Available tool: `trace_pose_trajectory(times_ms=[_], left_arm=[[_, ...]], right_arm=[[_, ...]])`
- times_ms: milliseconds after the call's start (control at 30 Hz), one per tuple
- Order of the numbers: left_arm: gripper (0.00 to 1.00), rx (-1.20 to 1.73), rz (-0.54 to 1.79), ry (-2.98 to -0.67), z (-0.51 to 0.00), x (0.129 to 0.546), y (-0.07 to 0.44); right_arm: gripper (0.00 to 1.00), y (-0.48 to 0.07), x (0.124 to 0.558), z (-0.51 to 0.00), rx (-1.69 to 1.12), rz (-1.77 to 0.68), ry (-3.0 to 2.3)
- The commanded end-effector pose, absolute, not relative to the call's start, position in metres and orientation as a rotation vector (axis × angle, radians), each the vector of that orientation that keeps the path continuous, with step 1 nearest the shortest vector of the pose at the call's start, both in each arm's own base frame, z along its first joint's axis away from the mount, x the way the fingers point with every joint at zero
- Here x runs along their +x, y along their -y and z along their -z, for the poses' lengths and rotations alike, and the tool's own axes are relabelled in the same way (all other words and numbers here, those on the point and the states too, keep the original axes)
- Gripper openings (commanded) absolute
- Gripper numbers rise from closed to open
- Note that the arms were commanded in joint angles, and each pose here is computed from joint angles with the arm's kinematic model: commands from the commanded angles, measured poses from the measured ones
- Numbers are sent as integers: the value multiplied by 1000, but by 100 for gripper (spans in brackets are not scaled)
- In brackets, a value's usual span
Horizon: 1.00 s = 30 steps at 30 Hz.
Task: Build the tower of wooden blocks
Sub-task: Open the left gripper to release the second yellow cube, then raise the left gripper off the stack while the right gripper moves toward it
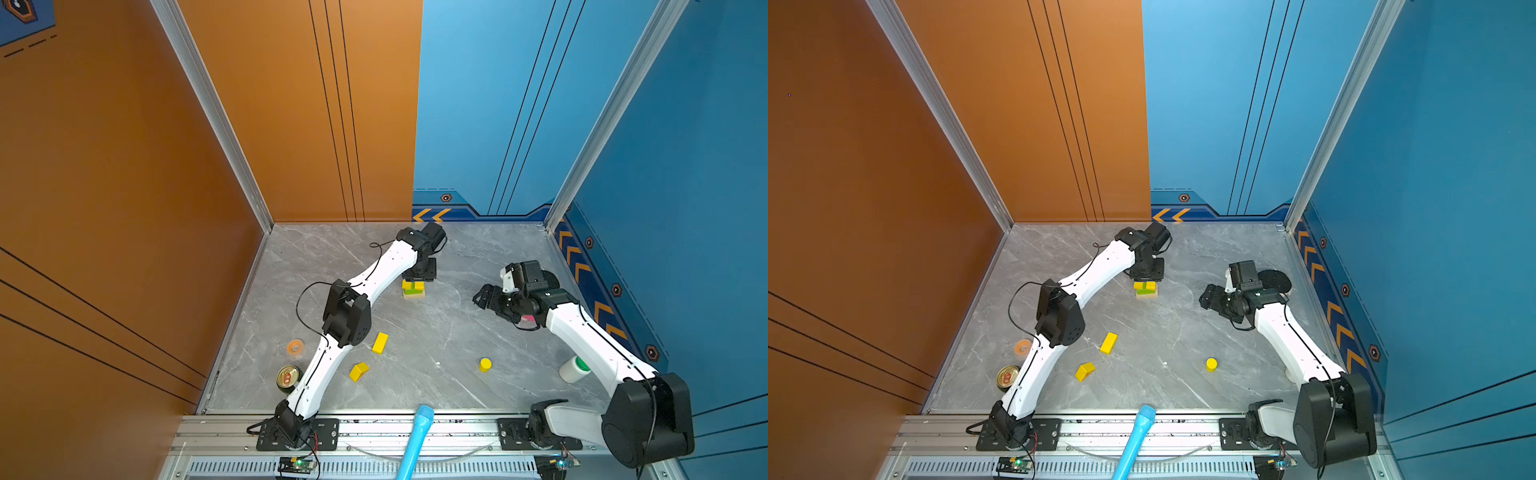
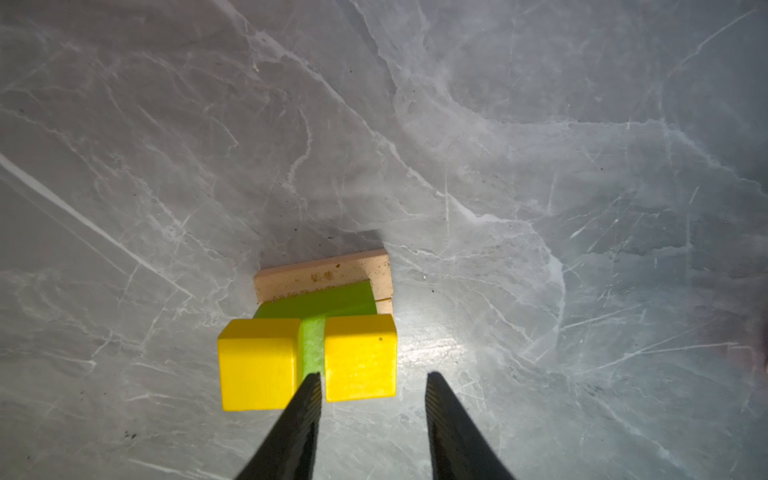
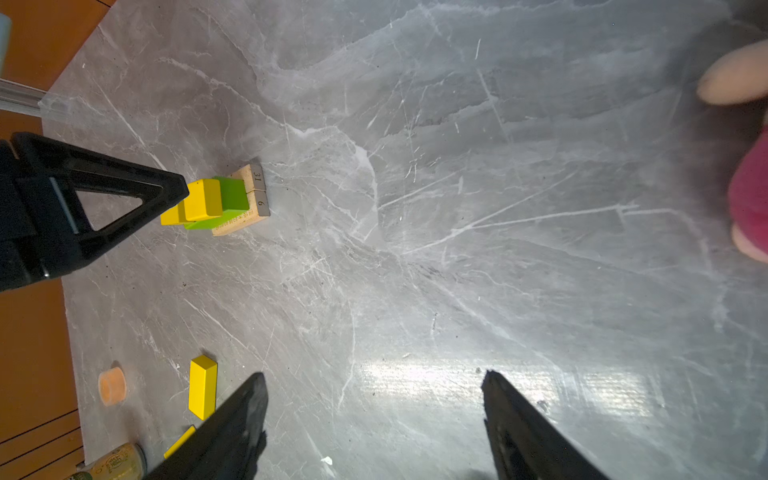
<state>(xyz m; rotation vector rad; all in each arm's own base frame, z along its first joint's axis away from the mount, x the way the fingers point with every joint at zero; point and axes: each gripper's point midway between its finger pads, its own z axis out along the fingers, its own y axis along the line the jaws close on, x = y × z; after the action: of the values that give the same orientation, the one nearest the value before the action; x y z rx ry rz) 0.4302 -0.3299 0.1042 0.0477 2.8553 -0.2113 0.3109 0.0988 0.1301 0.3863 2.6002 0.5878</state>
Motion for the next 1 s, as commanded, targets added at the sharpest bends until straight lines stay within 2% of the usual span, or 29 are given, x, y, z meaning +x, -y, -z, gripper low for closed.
trace_pose_trajectory(times_ms=[0,433,533,633,767,967], left_arm=[[43,50,243,-2775,-147,430,329],[42,95,327,-2649,-222,425,313],[38,93,335,-2643,-233,424,297],[34,71,308,-2674,-226,425,274],[35,53,367,-2709,-211,425,257],[38,22,579,-2696,-187,427,253]], right_arm=[[82,-101,313,-131,359,-607,-2586],[82,-127,325,-143,294,-714,-2559],[68,-140,332,-147,259,-740,-2556],[60,-156,340,-151,228,-789,-2548],[61,-177,353,-151,198,-852,-2549],[61,-206,372,-142,167,-927,-2579]])
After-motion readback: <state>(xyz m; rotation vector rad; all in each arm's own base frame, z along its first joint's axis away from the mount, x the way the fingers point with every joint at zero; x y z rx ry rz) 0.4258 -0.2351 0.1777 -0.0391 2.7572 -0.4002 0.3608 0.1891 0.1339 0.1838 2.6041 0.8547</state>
